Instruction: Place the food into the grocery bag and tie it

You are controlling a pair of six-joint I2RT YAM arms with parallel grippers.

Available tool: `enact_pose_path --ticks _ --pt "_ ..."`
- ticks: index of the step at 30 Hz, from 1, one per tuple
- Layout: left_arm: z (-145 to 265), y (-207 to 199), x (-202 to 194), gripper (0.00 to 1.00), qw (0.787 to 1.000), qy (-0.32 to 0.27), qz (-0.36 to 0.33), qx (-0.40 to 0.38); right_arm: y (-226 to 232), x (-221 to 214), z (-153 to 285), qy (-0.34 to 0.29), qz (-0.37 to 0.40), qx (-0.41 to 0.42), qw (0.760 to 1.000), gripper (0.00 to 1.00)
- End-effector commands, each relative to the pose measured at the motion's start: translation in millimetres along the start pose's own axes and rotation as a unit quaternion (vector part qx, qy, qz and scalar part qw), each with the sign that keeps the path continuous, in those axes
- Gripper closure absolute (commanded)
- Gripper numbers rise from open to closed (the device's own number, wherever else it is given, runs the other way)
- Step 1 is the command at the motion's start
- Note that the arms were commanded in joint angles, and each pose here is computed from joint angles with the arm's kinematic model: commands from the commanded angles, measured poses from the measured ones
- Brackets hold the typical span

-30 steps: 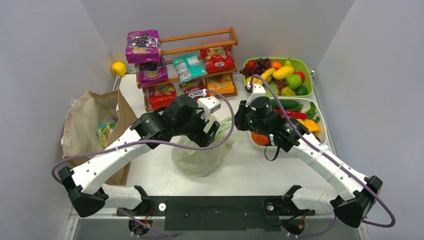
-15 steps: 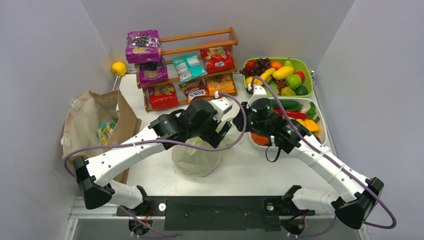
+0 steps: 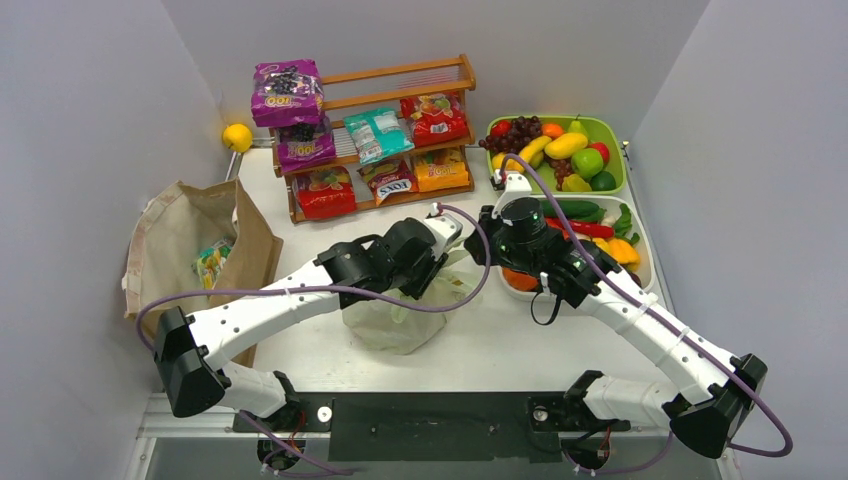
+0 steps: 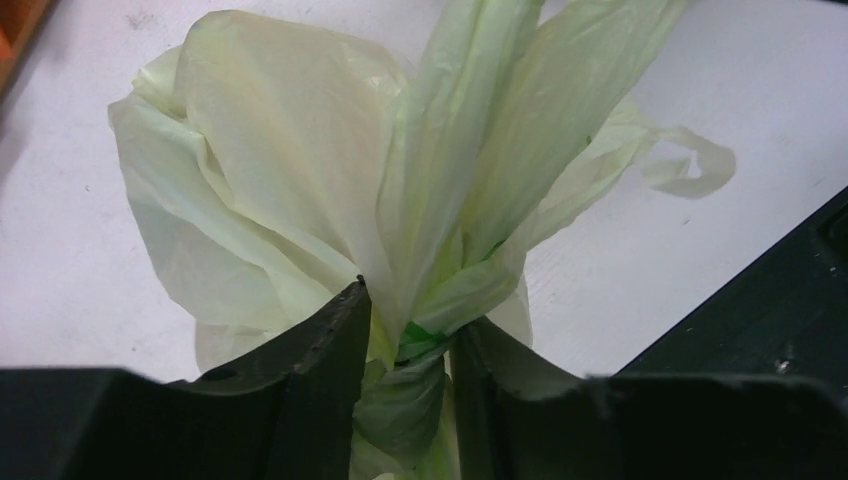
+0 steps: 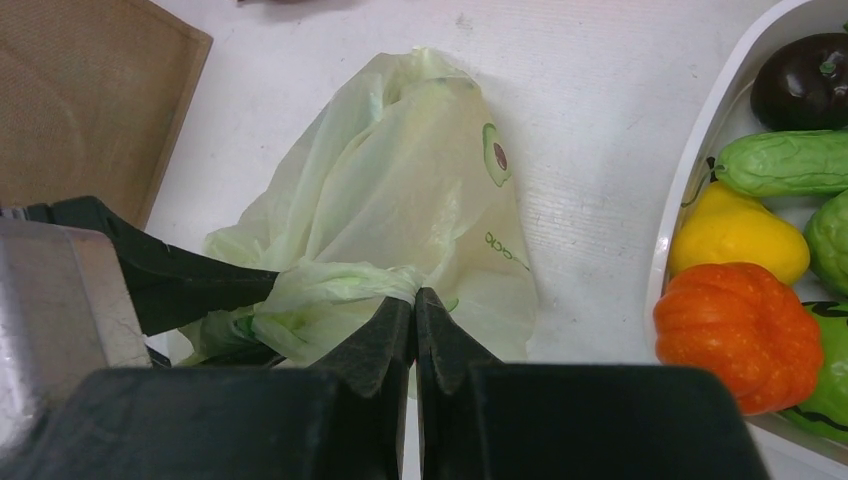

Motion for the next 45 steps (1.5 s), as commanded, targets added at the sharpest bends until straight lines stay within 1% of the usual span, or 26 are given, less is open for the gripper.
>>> enact_pose_path --ticks 1,2,3,4,5,6,7,9,10,11,12,13,14,15,17,19,25,29,35,40,45 --pt "-1.4 -2.2 5.3 0.75 1.000 -0.023 0.013 0.000 1.9 2.6 5.6 -0.015 -0.003 0.008 1.000 1.00" --pt "-0.8 -2.0 5.1 0.83 1.000 -0.023 0.014 0.000 2.0 2.8 6.2 -0.015 -0.003 0.008 1.000 1.00" --pt "-0.7 -1.6 3.9 0.86 1.000 -0.022 0.013 0.000 1.8 2.5 6.5 -0.015 -0.004 0.008 1.000 1.00" --pt "0.5 -1.6 3.9 0.92 1.000 -0.023 0.014 -0.001 1.6 2.2 6.4 -0.015 -0.003 0.008 1.000 1.00" --pt "1.1 -1.2 2.8 0.94 1.000 -0.022 0.014 0.000 1.5 2.4 6.4 -0.015 -0.004 0.007 1.000 1.00" --pt "3.5 -0.7 3.1 0.99 1.000 -0.024 0.015 -0.001 1.3 2.4 6.6 -0.014 -0.004 0.006 1.000 1.00" --pt "5.1 -0.2 2.3 1.00 1.000 -0.024 0.015 -0.001 1.3 2.6 6.5 -0.014 -0.004 0.006 1.000 1.00" --pt "11.6 1.3 2.0 1.00 0.999 -0.027 0.017 -0.002 1.2 3.3 6.9 -0.013 -0.002 0.005 1.000 0.95" --pt "16.9 2.0 3.4 1.00 0.999 -0.033 0.020 -0.004 0.6 3.2 7.3 -0.012 -0.001 0.003 1.000 0.84" --pt "19.9 2.7 3.3 1.00 0.999 -0.035 0.021 -0.004 0.0 4.5 8.6 -0.014 0.002 0.001 1.000 0.77" --pt "25.7 3.7 4.9 1.00 0.999 -0.042 0.024 -0.006 -1.6 5.0 9.3 -0.013 0.002 -0.004 1.000 0.64" --pt "28.8 5.1 5.0 1.00 0.999 -0.044 0.026 -0.005 -3.1 7.3 10.3 -0.017 0.003 -0.009 1.000 0.58" --pt "34.9 6.5 7.2 1.00 0.998 -0.052 0.032 -0.007 -6.1 9.8 12.4 -0.020 0.002 -0.018 1.000 0.48" --pt "38.0 9.1 7.5 1.00 0.998 -0.052 0.036 -0.007 -9.5 11.9 13.6 -0.024 0.000 -0.026 0.999 0.41" --pt "47.4 13.6 10.3 1.00 0.997 -0.059 0.045 -0.007 -16.2 15.7 18.6 -0.030 -0.005 -0.043 0.999 0.37" --pt "57.8 18.8 14.4 1.00 0.996 -0.067 0.053 -0.006 -23.8 20.0 24.1 -0.041 -0.013 -0.060 0.997 0.33" --pt "94.2 40.0 32.6 1.00 0.992 -0.104 0.076 0.010 -42.7 25.3 37.4 -0.070 -0.032 -0.095 0.993 0.32" --pt "120.1 54.6 48.9 1.00 0.986 -0.134 0.095 0.021 -46.5 22.1 37.3 -0.066 -0.034 -0.099 0.992 0.32" --pt "149.3 73.2 63.0 1.00 0.979 -0.161 0.113 0.044 -46.7 16.8 34.5 -0.056 -0.037 -0.096 0.993 0.32" --pt "171.3 89.9 69.2 1.00 0.974 -0.178 0.116 0.081 -48.0 16.1 35.5 -0.058 -0.039 -0.102 0.992 0.30" --pt "204.2 109.5 82.7 1.00 0.961 -0.217 0.116 0.129 -49.4 13.1 33.8 -0.052 -0.039 -0.106 0.992 0.28"
Point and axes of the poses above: each gripper's point midway between its finger pads, its own z axis back along the fingers, its own y axis along the line the jaws close on, x = y × z, the point moved 8 cm from there along z, back along the fingers, and after that the axes turned 5 degrees about z, right-handed, at the moved point
